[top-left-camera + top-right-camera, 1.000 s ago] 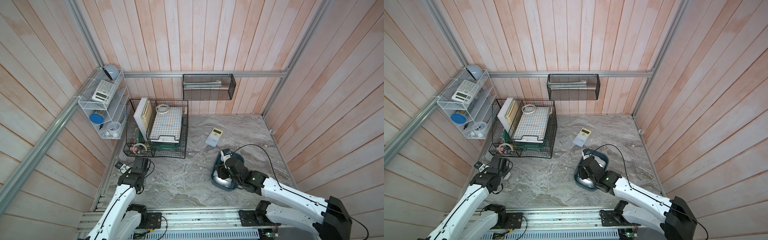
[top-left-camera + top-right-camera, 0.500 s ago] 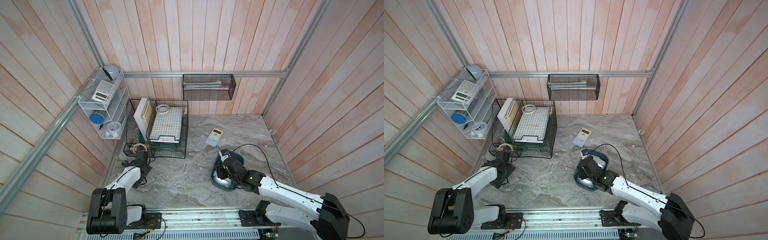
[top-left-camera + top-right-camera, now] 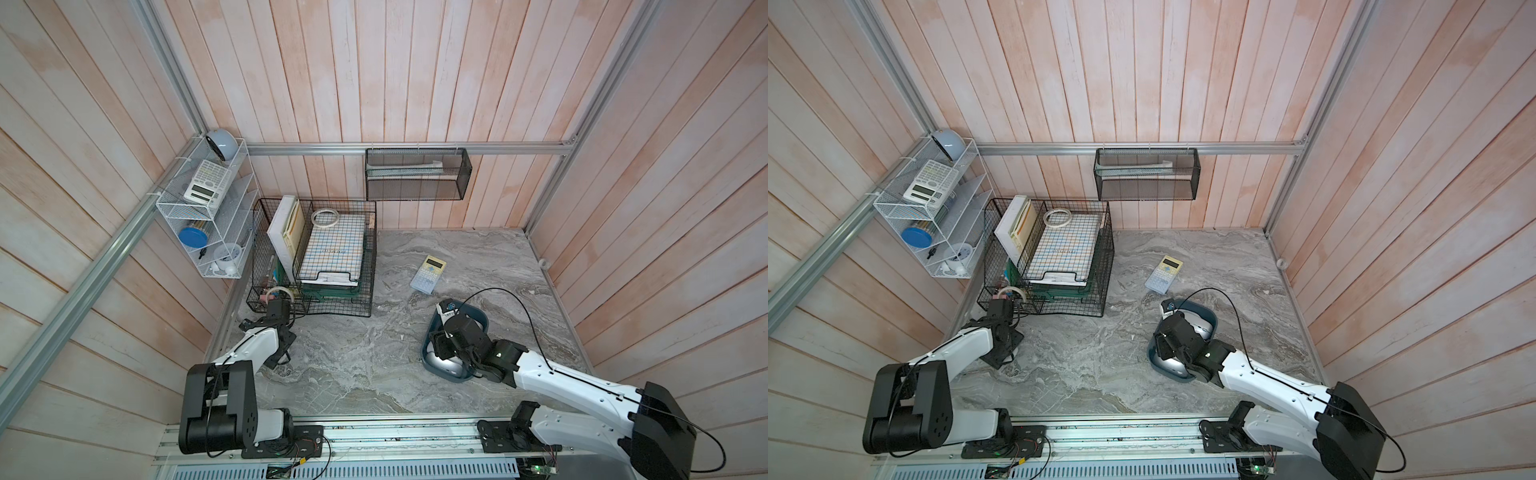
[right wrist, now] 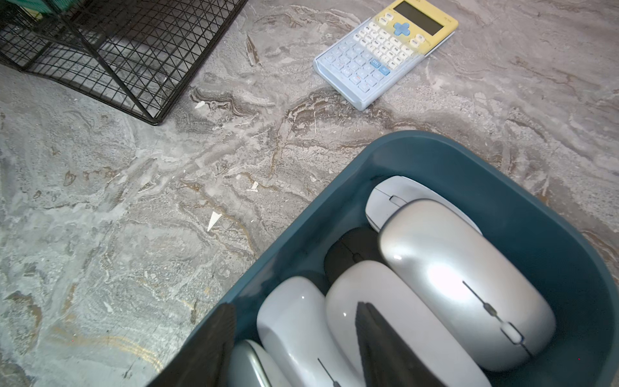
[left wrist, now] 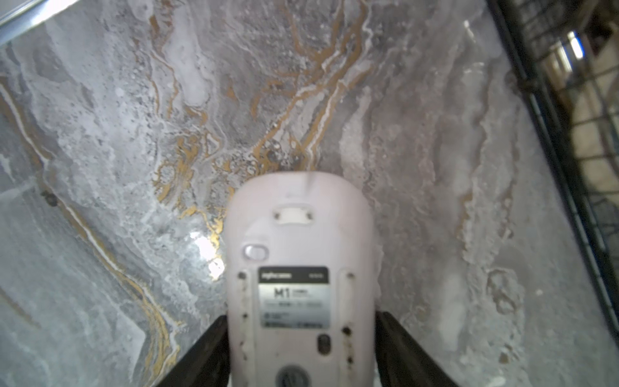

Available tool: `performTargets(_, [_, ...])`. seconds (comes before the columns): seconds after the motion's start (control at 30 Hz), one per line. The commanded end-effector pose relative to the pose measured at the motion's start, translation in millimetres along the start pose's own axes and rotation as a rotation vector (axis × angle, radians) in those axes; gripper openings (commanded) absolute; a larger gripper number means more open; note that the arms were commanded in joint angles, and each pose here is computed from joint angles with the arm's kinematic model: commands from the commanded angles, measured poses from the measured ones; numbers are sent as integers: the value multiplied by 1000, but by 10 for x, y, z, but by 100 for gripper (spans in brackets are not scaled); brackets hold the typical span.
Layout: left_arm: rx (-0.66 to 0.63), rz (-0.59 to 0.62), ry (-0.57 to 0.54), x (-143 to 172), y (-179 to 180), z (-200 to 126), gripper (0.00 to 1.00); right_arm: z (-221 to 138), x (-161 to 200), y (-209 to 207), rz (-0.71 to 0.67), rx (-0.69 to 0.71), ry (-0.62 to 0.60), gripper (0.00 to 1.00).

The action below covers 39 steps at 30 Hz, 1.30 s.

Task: Put the mouse in the storage box
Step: Pick up the mouse from the center of the board.

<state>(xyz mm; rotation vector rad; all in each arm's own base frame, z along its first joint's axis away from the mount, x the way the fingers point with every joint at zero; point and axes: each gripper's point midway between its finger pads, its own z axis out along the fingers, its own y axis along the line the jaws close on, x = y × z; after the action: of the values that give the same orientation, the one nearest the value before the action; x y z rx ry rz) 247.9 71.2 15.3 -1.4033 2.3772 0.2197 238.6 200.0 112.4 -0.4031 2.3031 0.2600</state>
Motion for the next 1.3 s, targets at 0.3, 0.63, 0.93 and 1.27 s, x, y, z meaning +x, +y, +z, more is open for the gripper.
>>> performTargets(0.3, [272,42,106,159,-381,-139,58,22,-92,5,-1,7,-29,63])
performTargets(0.63, [810,470,-85,685,-1141,-1514,54,-25,-208,84,122,-77,-60,63])
performTargets(0.93, [1186,1039,-143,1837,-1311,-2325,54,-533,-660,14,369,-317,-108,64])
performTargets(1.27, [1264,1498,-346,2576,-1629,-2606,57,-924,-738,580,428,-717,-9,68])
